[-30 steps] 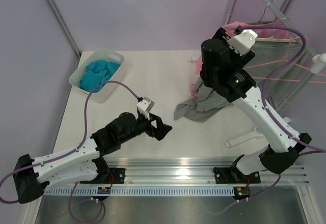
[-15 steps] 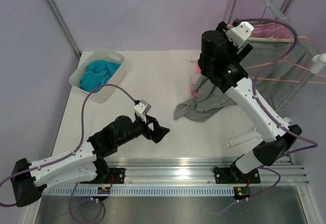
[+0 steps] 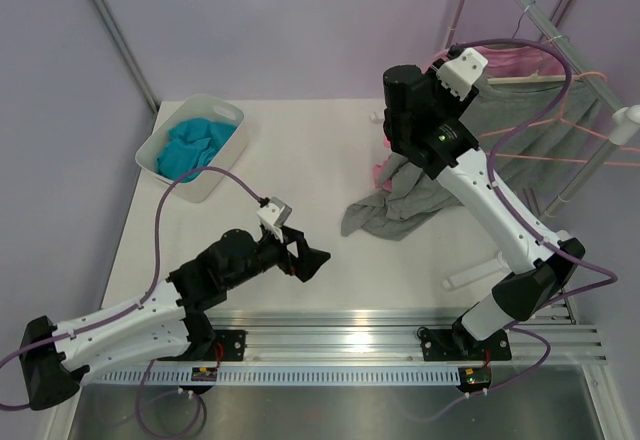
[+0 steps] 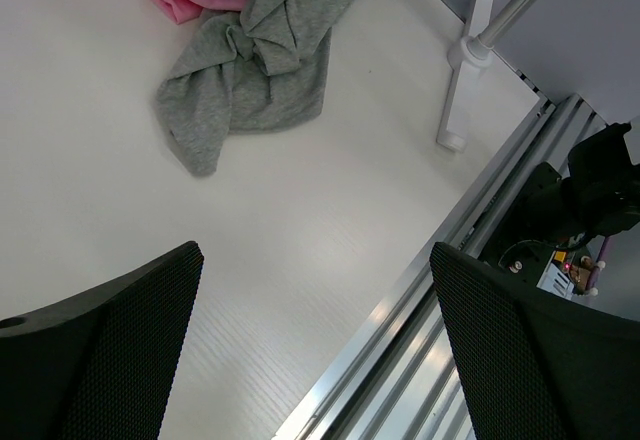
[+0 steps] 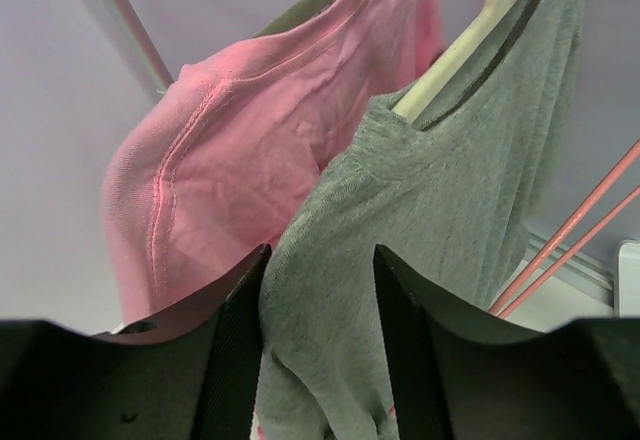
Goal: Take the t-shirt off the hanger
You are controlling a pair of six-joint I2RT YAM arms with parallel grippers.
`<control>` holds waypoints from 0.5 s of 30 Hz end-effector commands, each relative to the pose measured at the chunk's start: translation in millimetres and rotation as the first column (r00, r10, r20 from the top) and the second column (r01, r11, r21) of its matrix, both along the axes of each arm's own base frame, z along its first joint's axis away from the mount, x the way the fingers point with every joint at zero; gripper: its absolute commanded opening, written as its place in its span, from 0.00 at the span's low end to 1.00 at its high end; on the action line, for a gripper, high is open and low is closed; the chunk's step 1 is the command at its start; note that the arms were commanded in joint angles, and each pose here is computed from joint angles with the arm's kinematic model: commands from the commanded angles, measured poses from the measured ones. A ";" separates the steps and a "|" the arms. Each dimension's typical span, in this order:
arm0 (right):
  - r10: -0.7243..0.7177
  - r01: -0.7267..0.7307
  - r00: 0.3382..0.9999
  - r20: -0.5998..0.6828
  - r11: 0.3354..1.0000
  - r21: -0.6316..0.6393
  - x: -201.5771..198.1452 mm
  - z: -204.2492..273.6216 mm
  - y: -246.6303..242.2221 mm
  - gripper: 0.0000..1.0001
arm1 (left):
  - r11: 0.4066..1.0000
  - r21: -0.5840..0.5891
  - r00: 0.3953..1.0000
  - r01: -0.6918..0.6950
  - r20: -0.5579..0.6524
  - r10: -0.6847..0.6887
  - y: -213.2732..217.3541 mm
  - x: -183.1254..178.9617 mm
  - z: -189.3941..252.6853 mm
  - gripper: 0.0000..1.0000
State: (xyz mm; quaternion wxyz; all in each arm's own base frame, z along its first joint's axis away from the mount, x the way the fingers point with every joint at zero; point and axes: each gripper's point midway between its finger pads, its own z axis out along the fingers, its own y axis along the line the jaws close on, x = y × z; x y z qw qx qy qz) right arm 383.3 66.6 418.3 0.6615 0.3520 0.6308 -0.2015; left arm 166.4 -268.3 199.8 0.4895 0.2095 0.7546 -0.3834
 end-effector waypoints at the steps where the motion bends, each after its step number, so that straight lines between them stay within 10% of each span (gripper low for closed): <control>1: -0.109 0.110 0.993 0.037 0.994 -0.011 -10.5 8.0 -15.8 0.49 | 0.999 -0.039 0.999 -0.011 0.039 0.012 0.8 1.9 12.6 0.99; 15: -0.168 0.168 0.986 0.009 0.985 -0.045 -0.5 7.1 -36.7 0.48 | 0.998 -0.058 0.998 -0.016 0.052 0.019 6.0 -0.1 17.6 0.99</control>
